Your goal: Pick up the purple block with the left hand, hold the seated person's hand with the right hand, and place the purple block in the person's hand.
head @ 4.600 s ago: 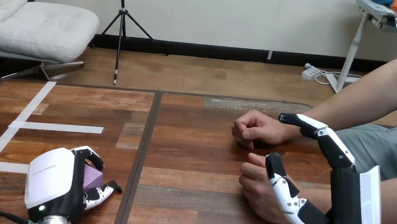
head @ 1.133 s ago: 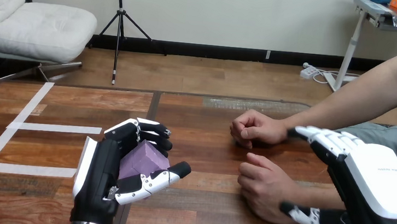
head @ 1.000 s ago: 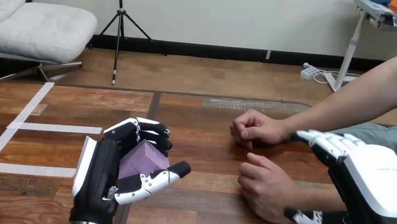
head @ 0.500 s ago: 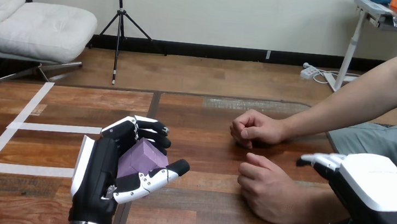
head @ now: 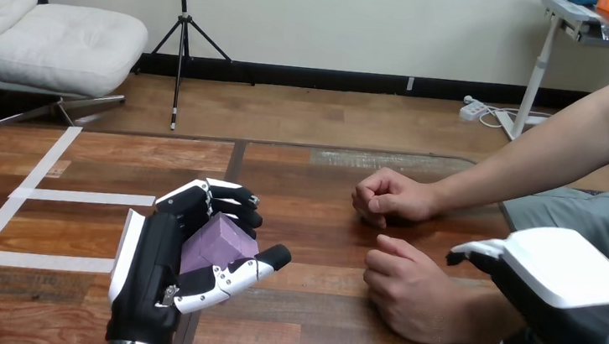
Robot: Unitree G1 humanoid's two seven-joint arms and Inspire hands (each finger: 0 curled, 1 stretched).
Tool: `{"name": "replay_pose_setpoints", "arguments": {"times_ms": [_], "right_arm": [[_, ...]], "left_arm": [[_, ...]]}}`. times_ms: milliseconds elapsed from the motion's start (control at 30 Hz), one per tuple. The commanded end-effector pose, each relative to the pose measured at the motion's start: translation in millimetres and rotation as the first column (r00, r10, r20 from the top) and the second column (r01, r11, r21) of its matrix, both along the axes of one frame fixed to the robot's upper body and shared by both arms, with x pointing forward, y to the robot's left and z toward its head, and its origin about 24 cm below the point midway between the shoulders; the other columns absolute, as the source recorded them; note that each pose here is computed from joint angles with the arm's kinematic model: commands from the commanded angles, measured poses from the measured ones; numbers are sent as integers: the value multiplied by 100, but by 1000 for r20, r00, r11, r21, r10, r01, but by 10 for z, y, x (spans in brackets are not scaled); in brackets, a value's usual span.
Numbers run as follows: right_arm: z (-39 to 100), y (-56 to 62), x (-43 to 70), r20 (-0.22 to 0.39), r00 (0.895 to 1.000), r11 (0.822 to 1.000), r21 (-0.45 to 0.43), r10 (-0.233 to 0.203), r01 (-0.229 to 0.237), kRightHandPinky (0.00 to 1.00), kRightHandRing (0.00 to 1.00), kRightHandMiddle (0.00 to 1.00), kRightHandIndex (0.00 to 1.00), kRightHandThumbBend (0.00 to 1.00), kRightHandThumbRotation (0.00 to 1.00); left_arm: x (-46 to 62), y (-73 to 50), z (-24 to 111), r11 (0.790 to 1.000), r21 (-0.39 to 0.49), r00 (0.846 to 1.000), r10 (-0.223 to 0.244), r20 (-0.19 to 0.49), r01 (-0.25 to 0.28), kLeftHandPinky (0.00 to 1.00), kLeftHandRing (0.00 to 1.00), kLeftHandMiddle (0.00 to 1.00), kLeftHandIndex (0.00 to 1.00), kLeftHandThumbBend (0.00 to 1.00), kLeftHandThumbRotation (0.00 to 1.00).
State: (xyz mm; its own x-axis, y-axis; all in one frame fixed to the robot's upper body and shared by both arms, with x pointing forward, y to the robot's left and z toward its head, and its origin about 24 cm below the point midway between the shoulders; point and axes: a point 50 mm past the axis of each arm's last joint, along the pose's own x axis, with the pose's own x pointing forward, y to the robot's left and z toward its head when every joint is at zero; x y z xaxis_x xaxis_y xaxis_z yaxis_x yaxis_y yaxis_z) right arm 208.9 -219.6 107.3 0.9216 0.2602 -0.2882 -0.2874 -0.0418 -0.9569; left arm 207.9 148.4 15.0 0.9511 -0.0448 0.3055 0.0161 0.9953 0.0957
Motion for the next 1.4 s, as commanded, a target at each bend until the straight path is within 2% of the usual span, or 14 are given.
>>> {"name": "replay_pose_setpoints", "arguments": {"times_ms": [0,467,967,1367], "right_arm": [[133,29,142,47,998,997,-63,36,-33,82,82,83,80,82,13],[57,46,257,3,999,990,-133,43,-42,80,80,80,78,83,14],[-43,68,361,-31,999,977,-210,16,-23,81,80,80,78,82,15],[-110,52,416,-54,996,968,-246,-66,51,83,82,81,79,80,14]], "left_arm": [[71,2,165,1000,-17,996,4,87,-2,36,43,50,52,76,7],[70,11,162,1000,-18,997,13,81,-12,37,43,49,51,76,6],[64,22,158,1000,-24,996,12,83,-10,37,43,50,51,76,3],[50,35,158,999,-30,997,15,80,-12,37,44,50,51,76,3]]}}
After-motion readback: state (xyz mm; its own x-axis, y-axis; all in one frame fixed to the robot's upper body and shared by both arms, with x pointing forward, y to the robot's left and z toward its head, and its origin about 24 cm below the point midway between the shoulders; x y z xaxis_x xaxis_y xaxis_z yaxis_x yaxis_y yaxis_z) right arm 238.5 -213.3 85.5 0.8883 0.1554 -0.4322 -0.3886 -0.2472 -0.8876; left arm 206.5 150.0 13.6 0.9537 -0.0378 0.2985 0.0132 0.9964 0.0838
